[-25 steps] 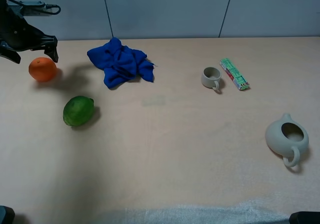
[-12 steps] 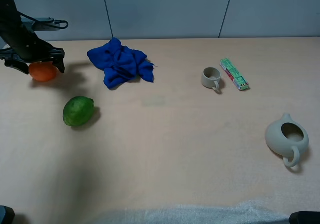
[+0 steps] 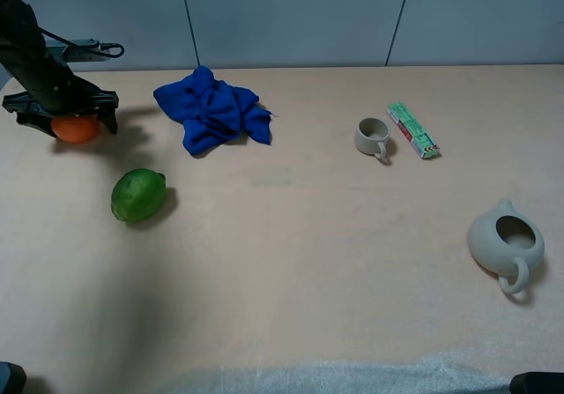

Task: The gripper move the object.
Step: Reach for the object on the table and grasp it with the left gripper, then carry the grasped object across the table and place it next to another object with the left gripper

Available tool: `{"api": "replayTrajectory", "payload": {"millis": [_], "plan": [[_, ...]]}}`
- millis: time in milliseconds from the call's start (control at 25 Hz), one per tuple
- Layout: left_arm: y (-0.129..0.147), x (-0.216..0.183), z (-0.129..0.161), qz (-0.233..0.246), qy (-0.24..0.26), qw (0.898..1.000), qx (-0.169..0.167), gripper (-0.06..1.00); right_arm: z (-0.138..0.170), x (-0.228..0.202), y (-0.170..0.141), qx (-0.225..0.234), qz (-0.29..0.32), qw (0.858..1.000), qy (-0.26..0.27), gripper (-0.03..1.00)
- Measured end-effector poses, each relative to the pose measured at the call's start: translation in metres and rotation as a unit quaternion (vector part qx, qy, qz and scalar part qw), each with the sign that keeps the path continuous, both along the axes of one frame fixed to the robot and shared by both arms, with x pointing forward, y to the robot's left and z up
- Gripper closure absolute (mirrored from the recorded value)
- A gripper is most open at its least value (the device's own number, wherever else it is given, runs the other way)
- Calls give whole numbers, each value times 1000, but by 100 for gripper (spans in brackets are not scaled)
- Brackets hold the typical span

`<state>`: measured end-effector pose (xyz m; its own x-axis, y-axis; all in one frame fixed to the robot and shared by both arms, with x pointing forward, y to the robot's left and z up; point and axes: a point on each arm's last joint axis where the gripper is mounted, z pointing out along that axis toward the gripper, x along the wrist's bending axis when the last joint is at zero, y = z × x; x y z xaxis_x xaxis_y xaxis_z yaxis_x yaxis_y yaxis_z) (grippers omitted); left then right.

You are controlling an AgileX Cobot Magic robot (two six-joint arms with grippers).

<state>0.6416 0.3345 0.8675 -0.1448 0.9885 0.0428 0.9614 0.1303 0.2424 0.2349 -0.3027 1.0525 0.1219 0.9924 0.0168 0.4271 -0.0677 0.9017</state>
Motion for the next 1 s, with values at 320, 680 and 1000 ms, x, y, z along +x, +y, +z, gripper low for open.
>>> {"api": "replayTrajectory", "payload": {"millis": [320,680,1000], "plan": [[0,0,0,2,-1,1000,0,20,0,0,0,0,0,1000,0,27],[0,0,0,2,-1,1000,0,20,0,0,0,0,0,1000,0,27],[1,-1,7,3,-2,1000,0,20,0,0,0,0,0,1000,0,27]]}}
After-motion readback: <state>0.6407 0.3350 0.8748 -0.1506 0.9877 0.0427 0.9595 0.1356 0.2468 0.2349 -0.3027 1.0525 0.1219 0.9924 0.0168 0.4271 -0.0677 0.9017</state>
